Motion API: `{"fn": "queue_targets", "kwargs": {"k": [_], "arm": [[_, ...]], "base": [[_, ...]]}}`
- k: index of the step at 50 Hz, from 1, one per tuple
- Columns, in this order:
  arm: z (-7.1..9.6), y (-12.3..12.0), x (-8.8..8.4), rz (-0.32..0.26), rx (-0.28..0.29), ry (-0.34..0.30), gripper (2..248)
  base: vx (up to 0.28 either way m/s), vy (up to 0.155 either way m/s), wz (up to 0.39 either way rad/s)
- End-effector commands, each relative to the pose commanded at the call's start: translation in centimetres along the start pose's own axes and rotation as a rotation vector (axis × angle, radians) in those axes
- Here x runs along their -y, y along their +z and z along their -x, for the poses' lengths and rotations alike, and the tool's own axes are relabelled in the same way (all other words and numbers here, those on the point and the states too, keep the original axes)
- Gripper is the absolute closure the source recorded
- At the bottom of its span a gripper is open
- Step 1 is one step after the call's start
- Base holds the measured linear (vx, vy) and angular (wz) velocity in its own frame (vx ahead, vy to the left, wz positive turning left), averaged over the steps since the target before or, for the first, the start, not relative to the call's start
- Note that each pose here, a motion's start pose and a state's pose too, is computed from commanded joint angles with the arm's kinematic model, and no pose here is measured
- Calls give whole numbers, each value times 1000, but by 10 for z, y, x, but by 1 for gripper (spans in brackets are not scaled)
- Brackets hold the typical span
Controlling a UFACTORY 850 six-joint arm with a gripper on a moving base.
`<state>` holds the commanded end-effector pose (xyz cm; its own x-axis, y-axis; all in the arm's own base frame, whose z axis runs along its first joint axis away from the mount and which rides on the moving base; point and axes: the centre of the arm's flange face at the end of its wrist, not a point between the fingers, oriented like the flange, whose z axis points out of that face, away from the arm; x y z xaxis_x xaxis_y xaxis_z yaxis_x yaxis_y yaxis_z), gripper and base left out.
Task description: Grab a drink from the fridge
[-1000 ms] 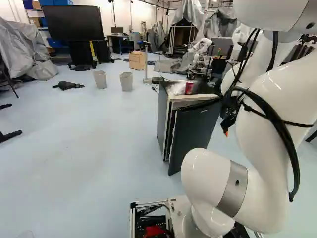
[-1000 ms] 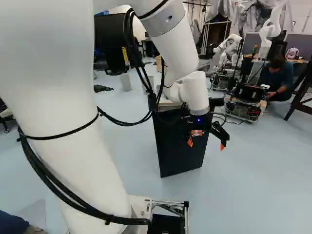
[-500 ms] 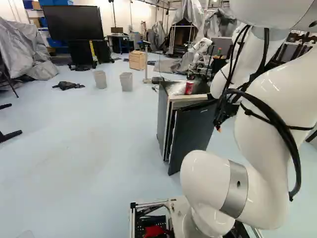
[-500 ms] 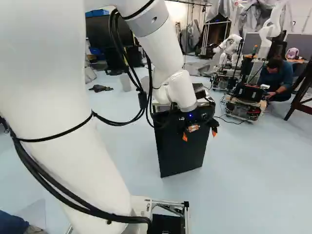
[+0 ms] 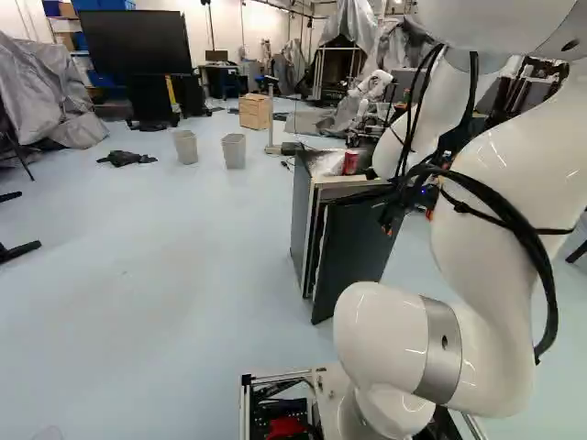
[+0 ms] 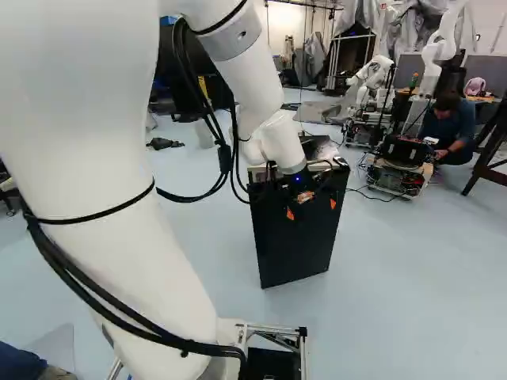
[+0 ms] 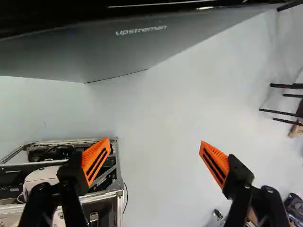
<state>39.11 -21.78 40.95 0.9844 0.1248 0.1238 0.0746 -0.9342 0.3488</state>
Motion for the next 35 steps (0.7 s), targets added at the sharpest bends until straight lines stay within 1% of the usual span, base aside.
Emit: {"fn": "queue_targets", "kwargs": {"k": [12, 24, 35], "arm": [[-18, 1, 5, -2, -13, -26, 3], [-34, 15, 6, -13, -3, -43, 3], [-47, 20, 6, -15, -7, -54, 3]], "base": [[0, 0, 0], [0, 0, 0], [0, 0, 0]]}}
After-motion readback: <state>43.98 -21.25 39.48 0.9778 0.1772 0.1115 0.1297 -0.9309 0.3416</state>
